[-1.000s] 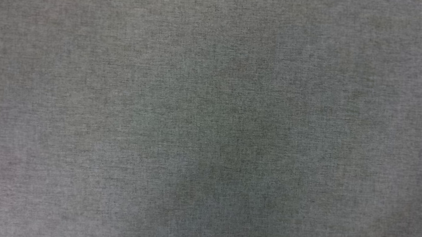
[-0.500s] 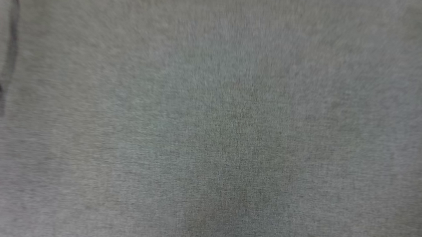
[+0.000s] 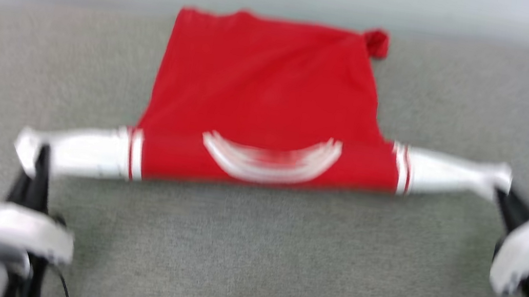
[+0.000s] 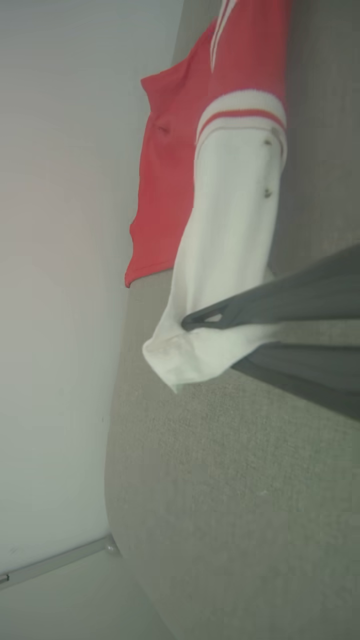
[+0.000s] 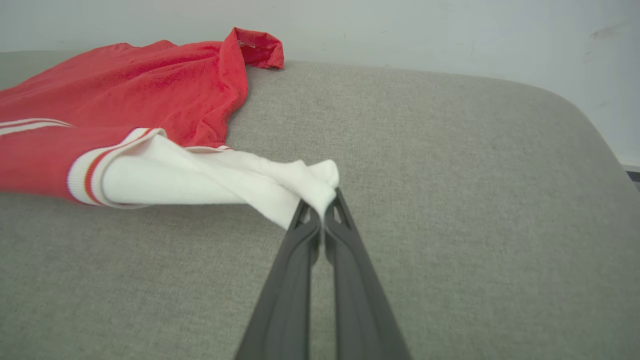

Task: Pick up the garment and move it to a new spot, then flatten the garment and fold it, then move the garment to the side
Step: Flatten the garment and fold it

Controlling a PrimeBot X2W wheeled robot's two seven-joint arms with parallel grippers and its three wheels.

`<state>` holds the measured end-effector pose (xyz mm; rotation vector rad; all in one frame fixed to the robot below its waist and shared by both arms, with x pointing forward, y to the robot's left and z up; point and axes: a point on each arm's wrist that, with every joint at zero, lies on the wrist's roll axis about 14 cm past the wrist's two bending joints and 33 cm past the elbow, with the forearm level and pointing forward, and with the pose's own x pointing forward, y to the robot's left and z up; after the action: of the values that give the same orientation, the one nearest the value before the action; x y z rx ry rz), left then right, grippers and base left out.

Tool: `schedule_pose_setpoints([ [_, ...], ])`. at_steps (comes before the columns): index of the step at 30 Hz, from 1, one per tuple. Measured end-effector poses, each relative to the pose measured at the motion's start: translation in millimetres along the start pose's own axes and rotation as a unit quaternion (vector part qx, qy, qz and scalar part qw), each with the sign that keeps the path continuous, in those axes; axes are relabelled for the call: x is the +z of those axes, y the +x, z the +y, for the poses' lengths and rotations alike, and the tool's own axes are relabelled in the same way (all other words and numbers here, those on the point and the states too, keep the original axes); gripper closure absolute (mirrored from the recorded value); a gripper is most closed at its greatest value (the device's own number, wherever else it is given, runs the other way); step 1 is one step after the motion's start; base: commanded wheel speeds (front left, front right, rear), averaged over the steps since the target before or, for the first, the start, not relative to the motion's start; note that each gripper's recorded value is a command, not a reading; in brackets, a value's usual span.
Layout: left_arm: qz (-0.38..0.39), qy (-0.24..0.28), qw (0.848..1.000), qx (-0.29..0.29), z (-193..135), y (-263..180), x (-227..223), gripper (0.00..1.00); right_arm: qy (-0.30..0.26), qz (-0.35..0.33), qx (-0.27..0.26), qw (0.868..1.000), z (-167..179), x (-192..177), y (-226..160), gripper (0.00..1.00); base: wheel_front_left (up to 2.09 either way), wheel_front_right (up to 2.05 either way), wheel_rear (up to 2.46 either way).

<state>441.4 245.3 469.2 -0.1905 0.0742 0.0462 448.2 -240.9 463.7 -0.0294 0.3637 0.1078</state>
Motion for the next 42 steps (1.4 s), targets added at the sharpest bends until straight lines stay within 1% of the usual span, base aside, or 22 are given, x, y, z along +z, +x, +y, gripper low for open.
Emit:
schedule_pose_setpoints([
  [3, 0.025, -0.009, 1.000, 0.001, -5.9, -30.0, -10.6, 1.00, 0.024, 0.024, -0.015, 0.999, -1.3, -24.4, -34.8, 1.00, 0.00, 0.00, 0.00],
  [6, 0.060, -0.017, 0.998, 0.008, -7.1, -59.9, -26.8, 1.00, 0.056, 0.062, -0.027, 0.996, 4.1, -56.9, -68.3, 1.00, 0.00, 0.00, 0.00],
  [9, 0.093, -0.020, 0.995, 0.017, -4.9, -86.9, -41.0, 1.00, 0.088, 0.107, -0.036, 0.990, 12.5, -90.5, -100.6, 1.00, 0.00, 0.00, 0.00],
  [11, 0.110, -0.019, 0.993, 0.027, -0.9, -102.3, -47.2, 1.00, 0.087, 0.145, -0.040, 0.985, 16.9, -111.2, -120.9, 1.00, 0.00, 0.00, 0.00],
  [12, 0.121, -0.020, 0.992, 0.032, 0.8, -110.7, -52.1, 1.00, 0.098, 0.157, -0.040, 0.982, 20.7, -118.8, -128.9, 1.00, 0.00, 0.00, 0.00],
  [13, 0.131, -0.021, 0.990, 0.036, 1.8, -118.3, -56.7, 1.00, 0.098, 0.172, -0.038, 0.979, 25.0, -126.5, -136.3, 1.00, 0.00, 0.00, 0.00],
  [14, 0.138, -0.021, 0.989, 0.037, 1.7, -123.9, -59.4, 1.00, 0.092, 0.191, -0.037, 0.977, 27.5, -134.5, -143.7, 0.87, 0.00, 0.00, 0.00],
  [15, 0.144, -0.022, 0.989, 0.038, 1.6, -128.7, -61.6, 1.00, 0.103, 0.203, -0.035, 0.973, 30.8, -140.7, -149.4, 0.57, 0.00, 0.00, 0.00],
  [16, 0.146, -0.024, 0.988, 0.038, 0.7, -132.7, -62.5, 1.00, 0.112, 0.216, -0.031, 0.969, 36.2, -146.6, -154.3, 0.00, 0.00, 0.00, 0.00],
  [18, 0.151, -0.028, 0.988, 0.036, -2.6, -138.7, -64.4, 1.00, 0.118, 0.233, -0.024, 0.965, 42.9, -153.7, -160.6, 0.00, 0.00, 0.00, 0.00],
  [20, 0.152, -0.033, 0.987, 0.031, -8.2, -141.0, -65.1, 1.00, 0.120, 0.220, -0.026, 0.968, 41.0, -146.1, -157.2, 0.00, 0.00, 0.00, 0.00],
  [22, 0.147, -0.037, 0.988, 0.027, -13.0, -140.2, -63.0, 1.00, 0.116, 0.194, -0.034, 0.973, 34.0, -131.2, -148.0, 0.00, 0.00, 0.00, 0.00],
  [26, 0.132, -0.037, 0.990, 0.018, -19.5, -130.7, -55.0, 1.00, 0.107, 0.096, -0.052, 0.988, 15.9, -75.1, -111.1, 0.00, 0.00, 0.00, 0.00],
  [28, 0.119, -0.038, 0.992, 0.010, -24.7, -122.4, -48.0, 1.00, 0.104, 0.050, -0.059, 0.992, 7.6, -47.5, -89.3, 0.00, 0.00, 0.00, 0.00],
  [32, 0.105, -0.040, 0.994, 0.003, -32.9, -107.5, -41.7, 1.00, 0.106, -0.002, -0.059, 0.993, -2.4, -3.8, -39.1, 0.00, 0.00, 0.00, 0.00],
  [37, 0.077, -0.039, 0.996, -0.009, -44.1, -85.1, -31.4, 1.00, 0.111, -0.002, -0.033, 0.993, 4.6, 29.5, 30.6, 0.00, 0.00, 0.00, 0.00],
  [39, 0.070, -0.041, 0.997, -0.014, -47.7, -77.1, -29.8, 1.00, 0.107, 0.013, -0.022, 0.994, 8.5, 39.8, 57.6, 0.00, 0.00, 0.00, 0.00],
  [42, 0.059, -0.044, 0.997, -0.011, -48.0, -64.9, -28.8, 1.00, 0.094, 0.058, 0.001, 0.994, 20.9, 46.4, 97.2, 0.00, 0.00, 0.00, 0.00],
])
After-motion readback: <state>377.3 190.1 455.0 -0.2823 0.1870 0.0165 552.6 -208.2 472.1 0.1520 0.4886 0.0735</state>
